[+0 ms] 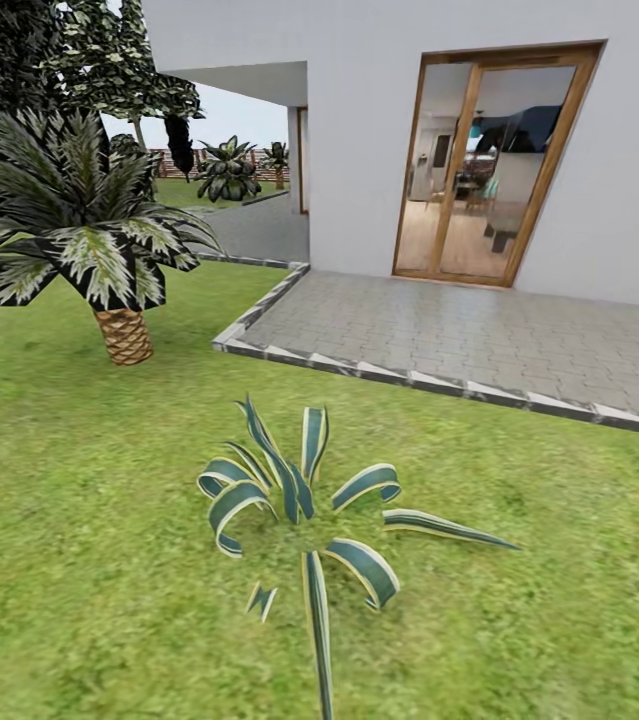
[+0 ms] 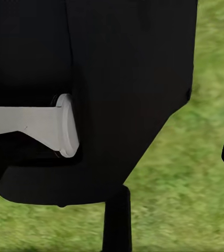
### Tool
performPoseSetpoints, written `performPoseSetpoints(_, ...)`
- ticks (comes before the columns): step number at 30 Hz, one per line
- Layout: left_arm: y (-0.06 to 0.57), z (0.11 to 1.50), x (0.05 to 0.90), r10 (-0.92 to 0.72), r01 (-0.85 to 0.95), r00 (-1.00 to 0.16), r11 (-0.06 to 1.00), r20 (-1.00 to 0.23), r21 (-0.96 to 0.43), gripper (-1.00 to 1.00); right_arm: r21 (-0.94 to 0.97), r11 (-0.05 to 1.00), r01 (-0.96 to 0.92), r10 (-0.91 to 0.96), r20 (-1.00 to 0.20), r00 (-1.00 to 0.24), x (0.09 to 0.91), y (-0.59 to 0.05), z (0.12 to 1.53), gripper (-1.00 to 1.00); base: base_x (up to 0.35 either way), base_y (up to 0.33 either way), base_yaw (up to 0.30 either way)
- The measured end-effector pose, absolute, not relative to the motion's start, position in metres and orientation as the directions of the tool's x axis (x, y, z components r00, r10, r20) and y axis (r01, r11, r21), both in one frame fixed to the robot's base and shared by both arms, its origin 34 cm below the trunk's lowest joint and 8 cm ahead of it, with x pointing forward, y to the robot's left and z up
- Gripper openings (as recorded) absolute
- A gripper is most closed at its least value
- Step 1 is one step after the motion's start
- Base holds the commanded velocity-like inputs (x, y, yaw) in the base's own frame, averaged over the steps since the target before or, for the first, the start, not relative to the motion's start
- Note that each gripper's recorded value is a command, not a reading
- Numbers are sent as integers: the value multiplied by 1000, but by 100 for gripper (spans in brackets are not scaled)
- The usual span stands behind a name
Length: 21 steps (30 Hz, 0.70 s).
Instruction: Take the three Easter eggs out of the wicker basket on the lawn in the garden, then place them on the lawn next to a single tree (choose any tree) so that all three eggs are next to the same tree and none are left in the basket.
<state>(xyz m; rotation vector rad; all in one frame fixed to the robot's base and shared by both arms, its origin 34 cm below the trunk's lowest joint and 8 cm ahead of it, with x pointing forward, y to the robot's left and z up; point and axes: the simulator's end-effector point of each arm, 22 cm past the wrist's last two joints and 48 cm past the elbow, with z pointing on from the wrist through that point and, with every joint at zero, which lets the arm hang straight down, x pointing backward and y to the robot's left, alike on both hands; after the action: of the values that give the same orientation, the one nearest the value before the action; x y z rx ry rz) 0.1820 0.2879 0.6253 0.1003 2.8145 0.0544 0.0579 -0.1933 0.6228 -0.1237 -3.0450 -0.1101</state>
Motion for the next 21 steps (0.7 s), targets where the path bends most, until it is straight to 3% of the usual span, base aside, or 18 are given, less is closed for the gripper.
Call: performPoseSetpoints(21,288,625,182,76,63,-945,997,-317,49,100,69,994,80,73,95,-993,58,-193,623,100,-7,54,-2)
